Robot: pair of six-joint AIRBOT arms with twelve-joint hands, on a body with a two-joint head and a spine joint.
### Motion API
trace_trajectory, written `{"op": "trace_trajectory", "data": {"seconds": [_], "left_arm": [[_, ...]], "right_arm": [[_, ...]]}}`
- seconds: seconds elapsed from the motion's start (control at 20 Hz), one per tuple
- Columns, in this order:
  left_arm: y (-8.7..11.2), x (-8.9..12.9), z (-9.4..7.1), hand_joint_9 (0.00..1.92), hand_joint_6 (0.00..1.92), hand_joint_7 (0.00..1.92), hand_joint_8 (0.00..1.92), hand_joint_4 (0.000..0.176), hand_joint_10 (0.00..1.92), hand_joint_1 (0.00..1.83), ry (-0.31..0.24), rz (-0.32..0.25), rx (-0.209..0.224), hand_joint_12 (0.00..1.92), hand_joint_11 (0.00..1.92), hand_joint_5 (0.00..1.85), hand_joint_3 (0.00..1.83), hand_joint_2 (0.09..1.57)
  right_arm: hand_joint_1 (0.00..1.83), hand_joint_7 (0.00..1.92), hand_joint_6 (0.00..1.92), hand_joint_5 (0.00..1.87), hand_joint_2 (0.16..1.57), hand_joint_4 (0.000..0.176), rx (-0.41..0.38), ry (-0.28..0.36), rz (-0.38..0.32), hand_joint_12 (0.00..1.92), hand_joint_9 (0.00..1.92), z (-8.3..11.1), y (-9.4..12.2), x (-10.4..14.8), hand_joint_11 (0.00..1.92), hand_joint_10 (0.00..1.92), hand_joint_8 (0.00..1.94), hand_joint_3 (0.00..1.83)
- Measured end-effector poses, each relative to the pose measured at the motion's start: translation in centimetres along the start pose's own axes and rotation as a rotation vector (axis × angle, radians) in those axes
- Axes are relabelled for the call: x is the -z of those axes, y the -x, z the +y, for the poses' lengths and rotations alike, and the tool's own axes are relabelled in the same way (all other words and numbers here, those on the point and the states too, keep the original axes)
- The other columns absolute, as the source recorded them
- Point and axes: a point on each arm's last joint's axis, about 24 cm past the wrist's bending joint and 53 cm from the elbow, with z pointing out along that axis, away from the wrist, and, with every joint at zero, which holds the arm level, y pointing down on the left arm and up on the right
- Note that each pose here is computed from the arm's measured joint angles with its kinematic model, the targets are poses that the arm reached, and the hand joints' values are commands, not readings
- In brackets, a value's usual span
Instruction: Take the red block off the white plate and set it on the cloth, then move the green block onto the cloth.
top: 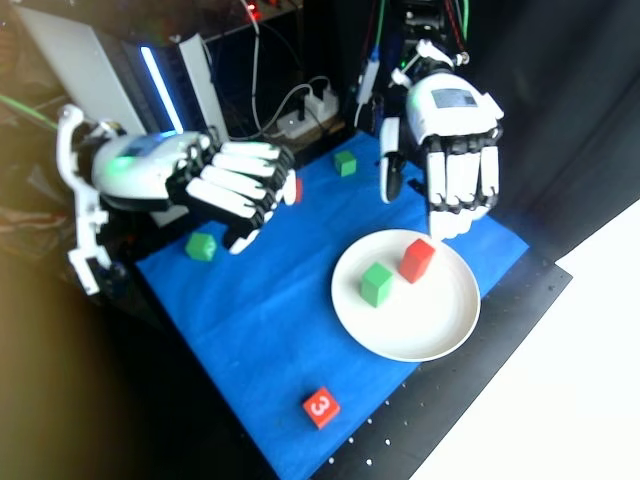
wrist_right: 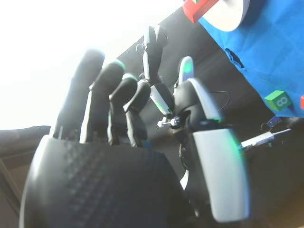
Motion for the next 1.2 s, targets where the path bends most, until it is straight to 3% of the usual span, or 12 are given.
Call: {"op": "trace_trajectory", "data": {"seconds": [0.1,0.15,0.3,0.35,0.4,0.5,0.6,0.65,0.75,0.9,1.05,1.2], "left_arm": [[0.1,0.0,0.0,0.10,0.04,0.25,0.00,0.087,0.13,0.77,-0.001,-0.005,0.000,1.00,0.00,0.40,0.00,0.95],[0.1,0.0,0.0,0.11,0.03,0.26,0.00,0.085,0.13,0.77,0.000,-0.005,0.000,0.99,0.00,0.41,0.00,0.95],[-0.3,-0.8,0.8,0.30,0.04,0.36,0.03,0.064,0.19,0.83,0.017,0.006,0.006,1.32,0.00,0.46,0.00,0.93],[-0.7,-1.1,1.0,0.31,0.03,0.36,0.02,0.073,0.19,0.83,0.023,0.020,0.008,1.27,0.00,0.45,0.00,0.94],[-1.1,-1.5,1.1,0.35,0.03,0.39,0.02,0.062,0.19,0.86,0.027,0.041,0.008,1.31,0.00,0.46,0.00,0.94],[-1.7,-2.6,0.8,0.42,0.02,0.48,0.04,0.015,0.23,0.96,0.023,0.069,0.006,1.41,0.00,0.47,0.00,0.94],[-2.1,-3.4,0.7,0.36,0.01,0.51,0.01,0.027,0.37,1.04,0.023,0.088,0.000,1.40,0.00,0.49,0.00,0.94],[-2.7,-3.8,0.9,0.35,0.01,0.53,0.01,0.018,0.47,1.06,0.029,0.108,-0.001,1.43,0.00,0.50,0.00,0.93],[-3.8,-4.0,1.1,0.32,0.00,0.52,0.00,0.034,0.67,1.03,0.035,0.146,-0.003,1.58,0.04,0.50,0.00,0.92],[-4.7,-4.4,1.3,0.33,0.01,0.58,0.03,0.004,0.89,1.05,0.042,0.175,-0.004,1.62,0.16,0.52,0.00,0.90],[-5.6,-4.7,1.0,0.28,0.00,0.56,0.03,0.031,0.98,1.01,0.040,0.202,-0.002,1.64,0.11,0.51,0.00,0.92],[-6.3,-5.0,1.1,0.33,0.02,0.61,0.05,0.019,1.05,1.01,0.043,0.213,0.002,1.67,0.20,0.56,0.00,0.93]], "right_arm": [[0.87,0.57,0.86,0.59,0.76,0.000,-0.001,0.001,-0.003,1.65,0.49,0.0,0.0,0.0,0.32,1.14,0.95,0.33],[0.89,0.58,0.86,0.60,0.76,0.000,-0.001,0.001,-0.003,1.66,0.50,0.0,0.0,0.0,0.33,1.15,0.95,0.33],[0.89,0.57,0.88,0.59,0.76,0.000,0.002,-0.001,-0.004,1.69,0.50,-0.1,0.1,0.0,0.33,1.20,0.99,0.34],[0.87,0.57,0.89,0.60,0.76,0.000,0.002,-0.001,-0.004,1.68,0.50,-0.1,0.1,0.0,0.34,1.19,1.00,0.34],[0.89,0.57,0.89,0.60,0.76,0.000,0.004,-0.002,-0.004,1.68,0.50,-0.2,0.1,0.0,0.34,1.19,1.00,0.34],[0.89,0.58,0.90,0.62,0.75,0.000,0.005,-0.002,-0.004,1.69,0.52,-0.2,0.1,0.0,0.36,1.19,1.00,0.34],[0.93,0.59,0.90,0.63,0.73,0.000,0.002,-0.001,-0.004,1.69,0.53,-0.2,0.0,-0.1,0.36,1.18,0.98,0.35],[0.94,0.60,0.89,0.63,0.75,0.000,0.001,-0.001,-0.003,1.68,0.53,-0.2,-0.1,-0.1,0.37,1.20,1.00,0.35],[0.95,0.61,0.90,0.64,0.75,0.000,0.002,-0.001,-0.003,1.66,0.55,-0.2,-0.1,-0.1,0.39,1.19,1.01,0.35],[0.98,0.62,0.86,0.66,0.74,0.000,0.001,-0.001,-0.003,1.67,0.54,-0.2,-0.1,-0.1,0.38,1.19,0.99,0.32],[0.95,0.62,0.83,0.67,0.75,0.000,0.002,-0.001,-0.003,1.69,0.55,-0.2,-0.1,-0.1,0.40,1.23,1.01,0.31],[1.00,0.65,0.74,0.68,0.77,0.000,0.001,-0.001,-0.003,1.64,0.57,-0.2,-0.1,-0.1,0.39,1.15,0.91,0.25]]}}
